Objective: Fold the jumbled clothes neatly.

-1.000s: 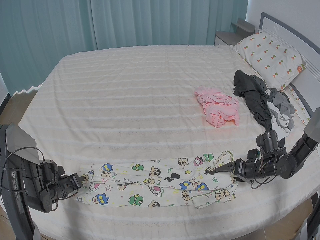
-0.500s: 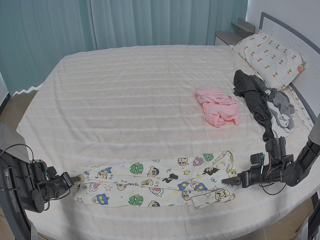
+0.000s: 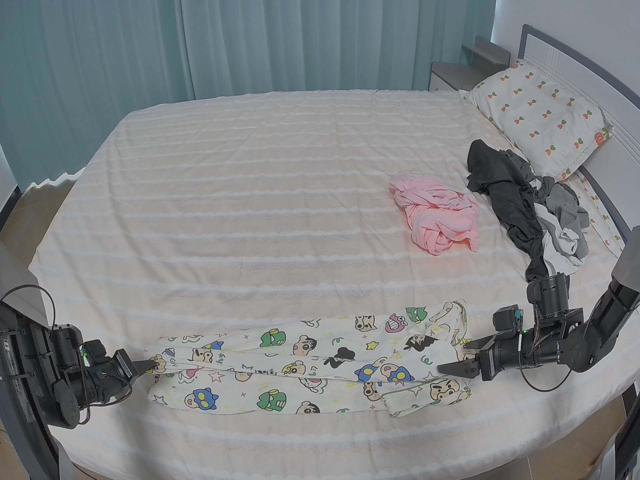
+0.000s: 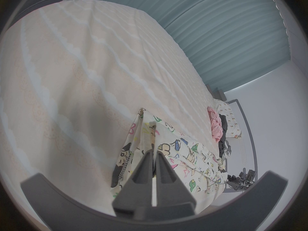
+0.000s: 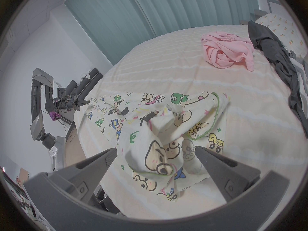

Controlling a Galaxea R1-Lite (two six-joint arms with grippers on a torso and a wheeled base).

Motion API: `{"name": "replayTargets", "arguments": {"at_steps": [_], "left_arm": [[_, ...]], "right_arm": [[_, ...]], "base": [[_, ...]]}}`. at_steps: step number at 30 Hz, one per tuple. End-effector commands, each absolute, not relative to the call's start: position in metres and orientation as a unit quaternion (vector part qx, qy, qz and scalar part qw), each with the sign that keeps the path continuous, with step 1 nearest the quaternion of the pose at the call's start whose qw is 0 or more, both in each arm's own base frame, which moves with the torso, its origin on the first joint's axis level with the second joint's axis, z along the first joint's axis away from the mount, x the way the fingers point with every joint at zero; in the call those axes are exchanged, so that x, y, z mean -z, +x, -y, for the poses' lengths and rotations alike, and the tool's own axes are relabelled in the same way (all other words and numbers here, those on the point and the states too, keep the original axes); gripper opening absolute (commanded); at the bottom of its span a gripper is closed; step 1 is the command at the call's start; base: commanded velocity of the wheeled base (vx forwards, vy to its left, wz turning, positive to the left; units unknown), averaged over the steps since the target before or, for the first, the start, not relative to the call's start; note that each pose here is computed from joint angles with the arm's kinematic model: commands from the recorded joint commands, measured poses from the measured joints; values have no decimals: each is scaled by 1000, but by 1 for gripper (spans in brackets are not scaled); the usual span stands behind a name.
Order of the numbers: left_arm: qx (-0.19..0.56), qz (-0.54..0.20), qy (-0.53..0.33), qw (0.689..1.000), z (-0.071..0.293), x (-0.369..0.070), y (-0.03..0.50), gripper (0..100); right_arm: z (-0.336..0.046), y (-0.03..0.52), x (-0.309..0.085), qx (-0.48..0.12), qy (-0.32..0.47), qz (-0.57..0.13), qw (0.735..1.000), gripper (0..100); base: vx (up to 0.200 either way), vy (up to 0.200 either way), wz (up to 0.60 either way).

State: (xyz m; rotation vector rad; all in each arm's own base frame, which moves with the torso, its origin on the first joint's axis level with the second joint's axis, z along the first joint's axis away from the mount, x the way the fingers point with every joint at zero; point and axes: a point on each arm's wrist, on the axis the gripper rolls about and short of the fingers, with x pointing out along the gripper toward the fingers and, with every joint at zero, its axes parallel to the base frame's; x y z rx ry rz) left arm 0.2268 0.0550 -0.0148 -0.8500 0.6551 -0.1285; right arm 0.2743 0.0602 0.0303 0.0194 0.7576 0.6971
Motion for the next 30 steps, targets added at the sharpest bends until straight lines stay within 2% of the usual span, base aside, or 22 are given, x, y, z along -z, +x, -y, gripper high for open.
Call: {"name": "replayTargets", "arguments": {"at_steps": [1,16,17,30], "left_arm": [[60,-313,-406,856,-55,14,225,0],[65,-309,-402,859,-56,14,227,0],[65,-308,-403,859,-56,14,227,100],[53,-288,-413,863,-64,2,221,100]], "right_arm": [[-64,277,-26,-339,7,-366,867,100],[-74,278,-21,-353,0,-371,859,100],[-74,278,-21,-354,0,-371,859,100],[-74,275,-19,-356,-1,-376,855,100]], "base": [[0,0,0],[0,0,0],[0,0,0],[0,0,0]]}}
